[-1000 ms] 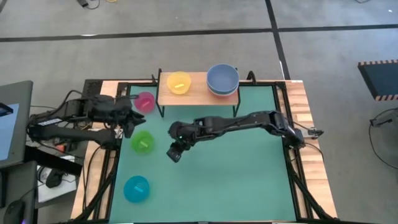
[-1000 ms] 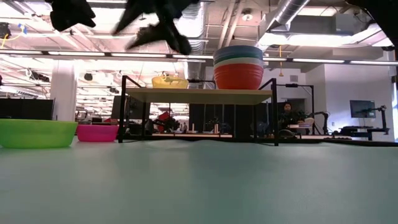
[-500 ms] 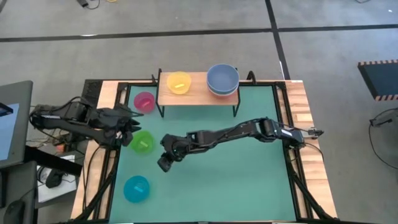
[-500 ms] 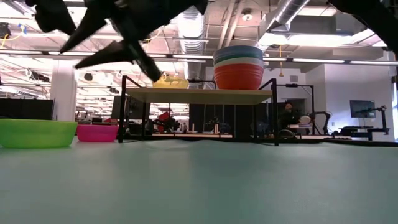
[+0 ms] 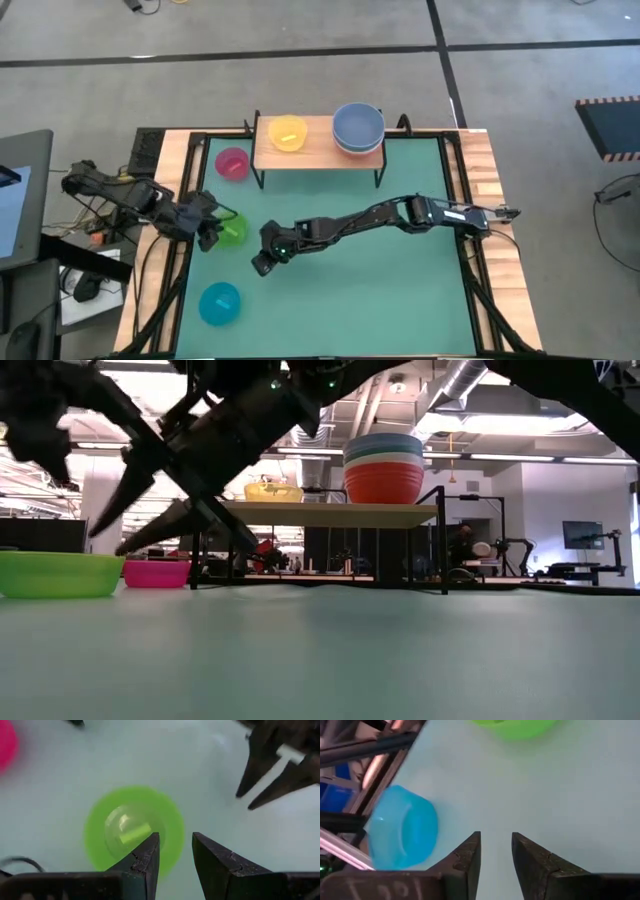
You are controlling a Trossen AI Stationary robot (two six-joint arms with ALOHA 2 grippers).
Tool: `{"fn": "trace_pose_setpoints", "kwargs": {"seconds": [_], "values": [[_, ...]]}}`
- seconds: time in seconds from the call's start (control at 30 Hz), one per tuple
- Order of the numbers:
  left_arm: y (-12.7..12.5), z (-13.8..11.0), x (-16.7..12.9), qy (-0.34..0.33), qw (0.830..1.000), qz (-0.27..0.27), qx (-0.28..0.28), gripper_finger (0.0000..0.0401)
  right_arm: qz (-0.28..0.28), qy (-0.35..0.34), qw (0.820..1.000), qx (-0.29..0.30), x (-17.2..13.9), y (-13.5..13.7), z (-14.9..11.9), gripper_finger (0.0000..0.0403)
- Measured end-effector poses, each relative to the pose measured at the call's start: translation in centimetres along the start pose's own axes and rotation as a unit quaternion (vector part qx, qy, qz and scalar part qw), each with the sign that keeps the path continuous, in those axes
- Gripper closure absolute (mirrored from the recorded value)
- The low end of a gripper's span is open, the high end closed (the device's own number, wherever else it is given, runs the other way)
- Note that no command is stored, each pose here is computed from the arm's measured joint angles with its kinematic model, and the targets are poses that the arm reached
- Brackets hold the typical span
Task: Place and stack bowls onto a shelf
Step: Stack the light green bowl on the yellow bowl on the shelf
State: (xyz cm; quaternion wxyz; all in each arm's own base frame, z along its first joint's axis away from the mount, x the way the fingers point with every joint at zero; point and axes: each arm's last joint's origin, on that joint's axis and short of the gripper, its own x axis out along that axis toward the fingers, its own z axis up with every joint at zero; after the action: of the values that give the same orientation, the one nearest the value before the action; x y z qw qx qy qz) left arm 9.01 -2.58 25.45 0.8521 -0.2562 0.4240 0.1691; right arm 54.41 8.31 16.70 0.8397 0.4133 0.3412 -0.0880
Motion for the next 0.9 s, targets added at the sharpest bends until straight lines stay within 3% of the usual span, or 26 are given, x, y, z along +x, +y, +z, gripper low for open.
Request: {"fn": "trace_pose_setpoints", "kwargs": {"seconds": [0.17,0.37,0.67,0.9], "values": [[0.3,-1.8,2.1,0.043,0.999,0.014,-0.019,0.0301,-0.009,-0.022,1.0,-0.007,0.1,0.2,-0.2,0.0239],[0.1,-2.1,3.2,0.024,0.998,0.037,-0.048,0.0301,-0.034,-0.064,0.997,0.011,0.1,-0.5,0.9,0.0211],[1.1,-1.4,3.2,-0.07,0.988,0.121,-0.059,0.0301,-0.05,-0.089,0.993,0.057,-0.3,-2.6,3.8,0.0215],[2.2,-0.4,3.5,-0.056,0.984,0.161,-0.059,0.0301,-0.044,-0.099,0.992,0.069,-0.9,-2.0,4.1,0.0215]]}}
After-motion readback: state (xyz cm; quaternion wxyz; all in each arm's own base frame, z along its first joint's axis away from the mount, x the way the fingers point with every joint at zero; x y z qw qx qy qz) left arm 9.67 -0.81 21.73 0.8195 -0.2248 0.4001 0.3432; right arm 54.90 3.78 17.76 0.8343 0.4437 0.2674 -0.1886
